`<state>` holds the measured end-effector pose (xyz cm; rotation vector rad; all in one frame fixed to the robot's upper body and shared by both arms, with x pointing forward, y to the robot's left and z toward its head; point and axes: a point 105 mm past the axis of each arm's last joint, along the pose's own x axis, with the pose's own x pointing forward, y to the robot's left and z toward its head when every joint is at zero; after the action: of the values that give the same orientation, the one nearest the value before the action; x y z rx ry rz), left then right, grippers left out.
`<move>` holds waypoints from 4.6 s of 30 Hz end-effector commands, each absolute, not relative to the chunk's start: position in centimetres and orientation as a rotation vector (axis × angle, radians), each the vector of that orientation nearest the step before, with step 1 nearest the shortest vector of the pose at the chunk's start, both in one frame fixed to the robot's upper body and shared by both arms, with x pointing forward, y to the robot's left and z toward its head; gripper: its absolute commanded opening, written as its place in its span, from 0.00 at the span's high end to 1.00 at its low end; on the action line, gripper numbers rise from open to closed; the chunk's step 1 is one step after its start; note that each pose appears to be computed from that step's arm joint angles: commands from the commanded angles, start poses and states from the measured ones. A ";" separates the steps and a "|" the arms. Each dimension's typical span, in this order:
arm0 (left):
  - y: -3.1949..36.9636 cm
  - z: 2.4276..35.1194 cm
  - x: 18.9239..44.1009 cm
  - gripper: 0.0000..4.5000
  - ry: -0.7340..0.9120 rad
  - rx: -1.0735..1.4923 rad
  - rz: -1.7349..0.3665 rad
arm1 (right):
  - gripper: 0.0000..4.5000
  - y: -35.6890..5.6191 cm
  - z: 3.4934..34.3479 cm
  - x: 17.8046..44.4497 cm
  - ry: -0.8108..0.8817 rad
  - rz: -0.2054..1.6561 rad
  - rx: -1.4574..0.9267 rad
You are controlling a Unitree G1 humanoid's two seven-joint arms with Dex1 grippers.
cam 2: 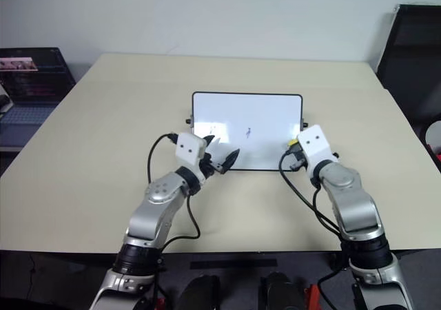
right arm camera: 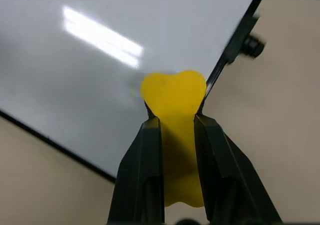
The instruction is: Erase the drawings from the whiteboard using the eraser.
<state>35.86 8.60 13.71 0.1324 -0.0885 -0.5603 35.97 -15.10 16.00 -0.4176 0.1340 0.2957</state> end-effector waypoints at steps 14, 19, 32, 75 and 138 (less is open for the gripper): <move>11.9 13.8 33.9 0.00 -0.113 0.230 -0.546 | 0.85 -16.6 16.4 32.8 -0.260 0.513 -0.502; 11.5 13.9 34.2 0.00 -0.122 0.233 -0.556 | 0.85 -15.0 16.7 32.8 -0.283 0.560 -0.482; 10.9 14.0 34.4 0.00 -0.134 0.233 -0.579 | 0.85 -14.3 16.7 32.4 -0.282 0.590 -0.476; 10.4 14.7 35.8 0.00 -0.158 0.233 -0.581 | 0.85 -7.6 19.0 37.7 -0.197 0.594 -0.476; 12.0 14.1 35.3 0.00 -0.130 0.218 -0.524 | 0.85 -3.5 15.4 41.7 -0.015 0.594 -0.737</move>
<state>35.62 12.20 12.64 0.2113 -0.0750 -0.5239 41.96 -3.61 17.16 -0.7289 -0.0724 0.5657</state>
